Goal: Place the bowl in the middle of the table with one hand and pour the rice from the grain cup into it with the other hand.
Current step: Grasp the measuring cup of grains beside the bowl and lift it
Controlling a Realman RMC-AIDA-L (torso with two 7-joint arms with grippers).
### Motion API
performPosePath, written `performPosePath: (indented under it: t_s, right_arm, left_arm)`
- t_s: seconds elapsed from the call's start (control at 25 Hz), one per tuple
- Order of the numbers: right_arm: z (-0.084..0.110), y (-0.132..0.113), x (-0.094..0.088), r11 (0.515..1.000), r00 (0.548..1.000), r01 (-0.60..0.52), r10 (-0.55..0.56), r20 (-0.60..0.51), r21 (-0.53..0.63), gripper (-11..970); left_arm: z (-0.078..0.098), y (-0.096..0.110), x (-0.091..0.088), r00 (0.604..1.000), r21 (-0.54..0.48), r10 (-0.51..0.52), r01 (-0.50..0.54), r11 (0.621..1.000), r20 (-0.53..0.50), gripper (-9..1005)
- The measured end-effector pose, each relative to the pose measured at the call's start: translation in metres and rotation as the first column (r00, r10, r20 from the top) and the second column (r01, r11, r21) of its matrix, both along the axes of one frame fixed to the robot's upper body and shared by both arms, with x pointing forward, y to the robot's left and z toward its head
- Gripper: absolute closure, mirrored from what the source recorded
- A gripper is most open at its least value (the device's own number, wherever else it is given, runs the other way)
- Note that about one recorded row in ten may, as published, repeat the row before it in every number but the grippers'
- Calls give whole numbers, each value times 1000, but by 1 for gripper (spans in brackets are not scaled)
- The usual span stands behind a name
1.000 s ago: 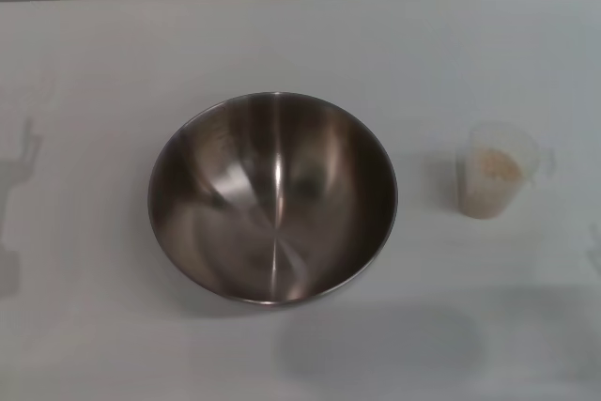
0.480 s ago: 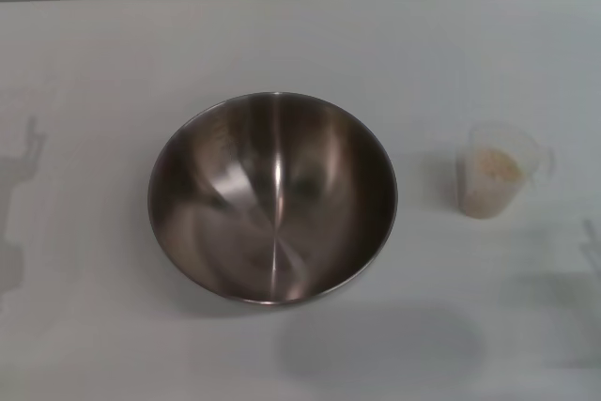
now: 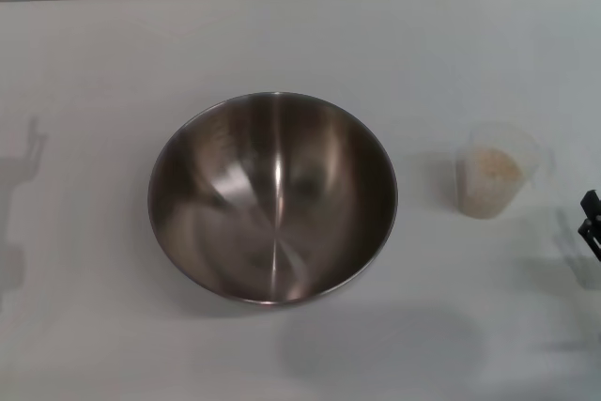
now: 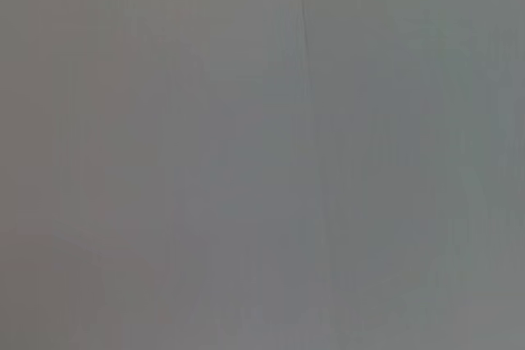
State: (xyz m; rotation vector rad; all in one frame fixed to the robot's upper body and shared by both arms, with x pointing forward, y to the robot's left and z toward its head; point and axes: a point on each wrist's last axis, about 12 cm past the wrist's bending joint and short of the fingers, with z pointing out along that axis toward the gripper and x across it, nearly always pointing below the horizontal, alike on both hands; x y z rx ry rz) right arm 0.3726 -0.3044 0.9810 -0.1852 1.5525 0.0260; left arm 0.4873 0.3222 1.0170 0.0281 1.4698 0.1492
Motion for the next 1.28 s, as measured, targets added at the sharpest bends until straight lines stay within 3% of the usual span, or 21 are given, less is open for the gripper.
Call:
performPosePath:
  t_s: [1.28]
  right_arm:
    - [-7, 8, 32, 999, 995, -43, 45, -91, 24, 158]
  left_arm:
    - [-1, -2, -2, 1000, -3, -15, 15, 1000, -1, 163]
